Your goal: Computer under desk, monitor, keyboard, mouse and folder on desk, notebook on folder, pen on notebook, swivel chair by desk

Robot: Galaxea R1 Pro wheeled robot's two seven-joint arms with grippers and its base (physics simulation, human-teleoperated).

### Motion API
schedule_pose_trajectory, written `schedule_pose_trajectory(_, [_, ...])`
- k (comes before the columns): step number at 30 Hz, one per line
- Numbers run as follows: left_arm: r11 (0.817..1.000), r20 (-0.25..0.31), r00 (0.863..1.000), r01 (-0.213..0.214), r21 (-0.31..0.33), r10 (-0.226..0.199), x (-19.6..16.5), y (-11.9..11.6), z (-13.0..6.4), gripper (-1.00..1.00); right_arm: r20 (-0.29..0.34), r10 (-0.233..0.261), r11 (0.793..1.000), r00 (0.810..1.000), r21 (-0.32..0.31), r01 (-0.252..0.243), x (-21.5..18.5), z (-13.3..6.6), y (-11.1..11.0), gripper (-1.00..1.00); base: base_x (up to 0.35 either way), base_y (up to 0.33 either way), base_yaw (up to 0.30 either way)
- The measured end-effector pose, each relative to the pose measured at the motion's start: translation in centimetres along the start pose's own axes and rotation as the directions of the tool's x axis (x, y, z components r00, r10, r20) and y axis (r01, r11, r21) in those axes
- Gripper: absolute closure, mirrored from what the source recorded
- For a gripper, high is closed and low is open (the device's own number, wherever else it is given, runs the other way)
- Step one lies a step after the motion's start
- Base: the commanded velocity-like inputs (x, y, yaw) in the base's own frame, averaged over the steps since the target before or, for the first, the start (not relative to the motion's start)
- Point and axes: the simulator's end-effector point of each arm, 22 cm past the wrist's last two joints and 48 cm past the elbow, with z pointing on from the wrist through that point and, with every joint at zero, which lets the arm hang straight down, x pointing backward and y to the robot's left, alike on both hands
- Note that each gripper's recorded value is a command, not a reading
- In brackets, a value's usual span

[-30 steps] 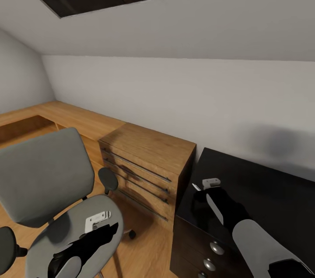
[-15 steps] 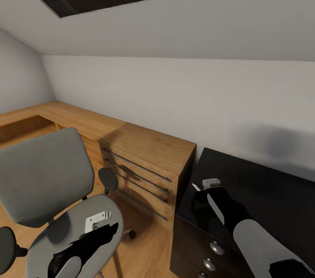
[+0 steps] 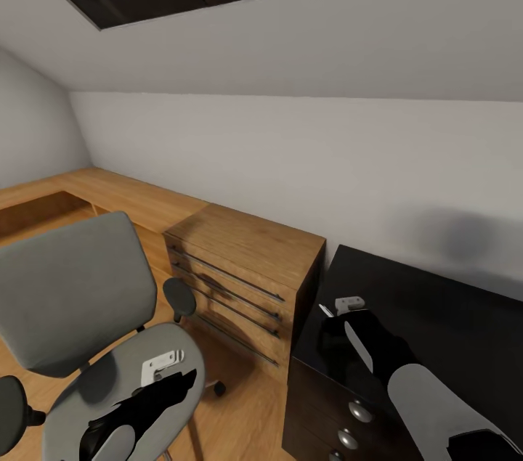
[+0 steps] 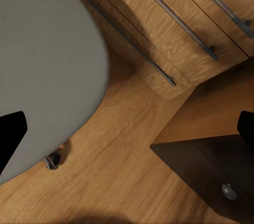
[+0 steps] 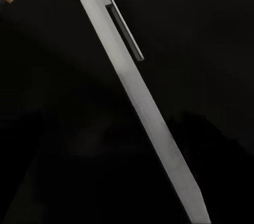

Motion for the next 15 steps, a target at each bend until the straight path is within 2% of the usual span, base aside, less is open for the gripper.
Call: schedule_pose_trajectory(15, [1.0, -0.001, 1.0, 0.0, -0.001, 0.0, 0.01, 0.07, 0.0, -1.0, -0.014, 0.0, 1.0, 1.0, -0.002, 0.0, 0.16, -0.1, 0.13, 1.0, 0.0, 0.0, 0.0])
